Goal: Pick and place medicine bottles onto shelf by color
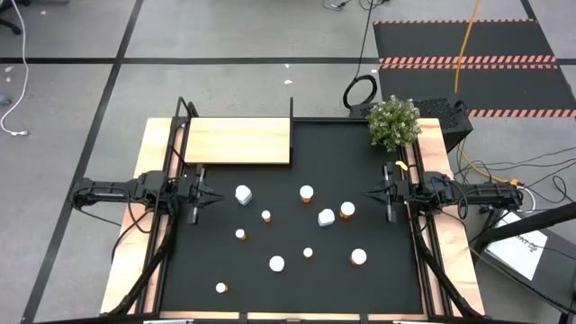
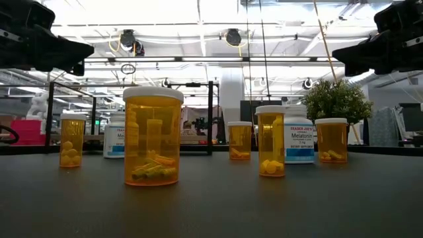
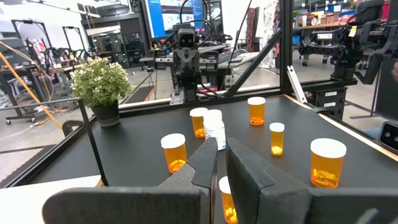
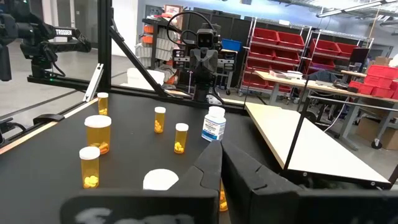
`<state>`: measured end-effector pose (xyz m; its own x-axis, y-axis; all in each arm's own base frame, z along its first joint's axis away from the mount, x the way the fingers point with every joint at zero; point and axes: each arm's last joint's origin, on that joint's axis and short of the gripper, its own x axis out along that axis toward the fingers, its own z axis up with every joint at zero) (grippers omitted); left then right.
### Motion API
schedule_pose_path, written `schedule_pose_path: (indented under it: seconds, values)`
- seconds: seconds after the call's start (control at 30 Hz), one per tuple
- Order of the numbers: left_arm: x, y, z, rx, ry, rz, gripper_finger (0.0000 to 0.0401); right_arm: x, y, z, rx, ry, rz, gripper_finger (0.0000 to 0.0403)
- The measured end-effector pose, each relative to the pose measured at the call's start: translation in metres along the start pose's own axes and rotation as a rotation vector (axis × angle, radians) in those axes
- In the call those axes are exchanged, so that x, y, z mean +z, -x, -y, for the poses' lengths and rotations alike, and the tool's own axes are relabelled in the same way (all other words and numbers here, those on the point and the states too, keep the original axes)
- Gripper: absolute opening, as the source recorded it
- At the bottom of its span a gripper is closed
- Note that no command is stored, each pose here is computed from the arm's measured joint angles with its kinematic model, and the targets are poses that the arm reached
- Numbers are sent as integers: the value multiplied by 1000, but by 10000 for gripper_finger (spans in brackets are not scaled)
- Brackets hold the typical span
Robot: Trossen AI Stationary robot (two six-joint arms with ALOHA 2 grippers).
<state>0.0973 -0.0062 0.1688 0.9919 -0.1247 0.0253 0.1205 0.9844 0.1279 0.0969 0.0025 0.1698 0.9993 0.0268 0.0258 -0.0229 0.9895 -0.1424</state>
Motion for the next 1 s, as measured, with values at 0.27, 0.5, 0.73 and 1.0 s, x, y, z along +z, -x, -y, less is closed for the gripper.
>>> schedule_pose_path:
  seconds: [0.27,0.5,0.73,1.0]
  values:
    - [0,0,0,0,0,0,37,0,0,0,0,0,0,0]
    - [0,0,0,0,0,0,37,0,0,0,0,0,0,0]
    - [0,0,0,0,-1,0,37,0,0,0,0,0,0,0]
    - [0,0,-1,31,-55,-3,37,0,0,0,0,0,0,0]
